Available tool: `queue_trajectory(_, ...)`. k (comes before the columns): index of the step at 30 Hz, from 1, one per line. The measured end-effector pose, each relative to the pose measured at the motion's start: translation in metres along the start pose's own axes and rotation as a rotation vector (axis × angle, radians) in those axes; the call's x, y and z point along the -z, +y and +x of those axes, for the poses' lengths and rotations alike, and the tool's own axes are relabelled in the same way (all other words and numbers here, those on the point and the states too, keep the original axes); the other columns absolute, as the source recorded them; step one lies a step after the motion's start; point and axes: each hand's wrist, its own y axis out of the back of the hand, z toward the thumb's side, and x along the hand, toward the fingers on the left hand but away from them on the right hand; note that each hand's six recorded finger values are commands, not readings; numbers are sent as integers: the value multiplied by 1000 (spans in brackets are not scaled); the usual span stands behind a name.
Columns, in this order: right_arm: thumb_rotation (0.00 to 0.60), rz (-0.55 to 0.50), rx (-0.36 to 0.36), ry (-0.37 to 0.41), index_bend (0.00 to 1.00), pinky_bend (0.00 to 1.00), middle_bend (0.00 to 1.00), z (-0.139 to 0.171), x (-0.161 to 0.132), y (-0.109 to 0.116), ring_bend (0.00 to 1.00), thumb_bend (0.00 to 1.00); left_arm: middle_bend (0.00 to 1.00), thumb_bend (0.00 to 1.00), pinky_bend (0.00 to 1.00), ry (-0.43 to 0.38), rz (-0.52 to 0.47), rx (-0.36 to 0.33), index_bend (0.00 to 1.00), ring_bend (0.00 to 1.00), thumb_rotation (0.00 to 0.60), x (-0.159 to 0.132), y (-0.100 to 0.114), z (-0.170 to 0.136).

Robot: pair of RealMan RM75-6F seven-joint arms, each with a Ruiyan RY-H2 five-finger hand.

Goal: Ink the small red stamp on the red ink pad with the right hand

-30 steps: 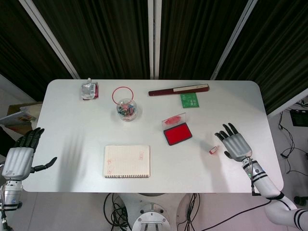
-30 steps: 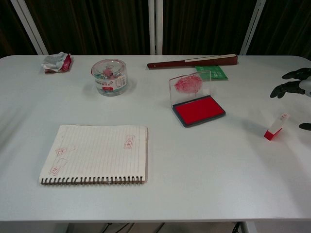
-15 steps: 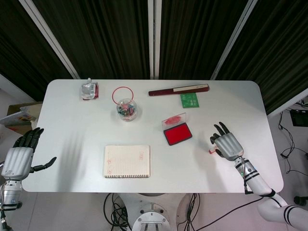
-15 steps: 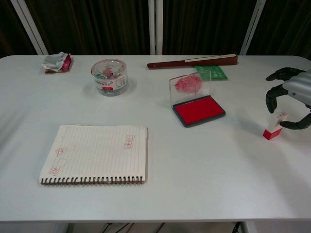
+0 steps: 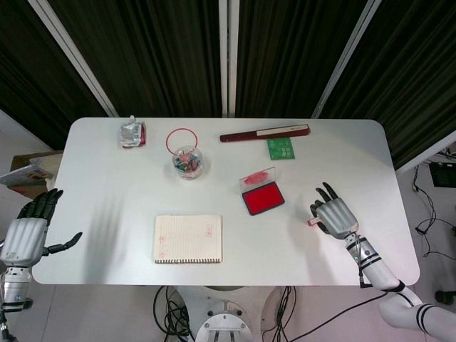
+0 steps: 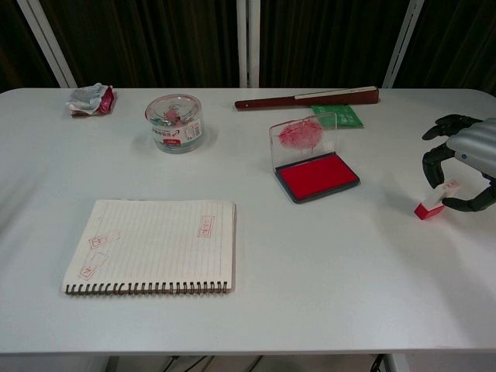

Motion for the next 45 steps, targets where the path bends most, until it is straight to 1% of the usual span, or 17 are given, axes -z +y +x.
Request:
queue_trajectory(5,600,7,7,-6,590,0,506,0,1,-1,144,218,62,160,206,-1,0,3,0,82,287,0,0,0)
queue_trajectory(11,600,8,6,-11,598,0,514,-1,2,-3,147,228,61,161,206,-2,2,6,0,82,286,-1,-1,1)
queue_trajectory(21,600,-25,20,-14,629,0,538,-2,2,1,166,256,61,161,206,6,0,19,0,82,286,2,-2,0)
queue_trajectory(28,600,-97,51,-15,632,0,542,-8,2,18,167,256,61,160,206,7,-4,18,0,82,288,3,-2,-1)
queue_trajectory(32,600,-171,57,1,642,0,552,-19,-5,35,174,256,62,160,206,4,-6,21,0,82,287,2,-3,0)
queue_trajectory(34,600,-201,43,8,644,0,553,-26,-8,41,174,256,61,160,206,3,-7,23,0,82,288,2,-4,0)
queue_trajectory(38,600,-241,-26,19,646,0,553,-45,-14,53,174,256,61,161,206,2,-10,25,0,82,285,2,-5,1)
queue_trajectory(41,600,-247,-87,21,646,0,554,-63,-19,62,174,257,61,161,206,6,-16,25,0,82,287,4,-5,1)
queue_trajectory(45,600,-228,-144,18,646,0,554,-87,-27,73,173,261,61,160,206,14,-19,30,0,82,284,8,-7,2)
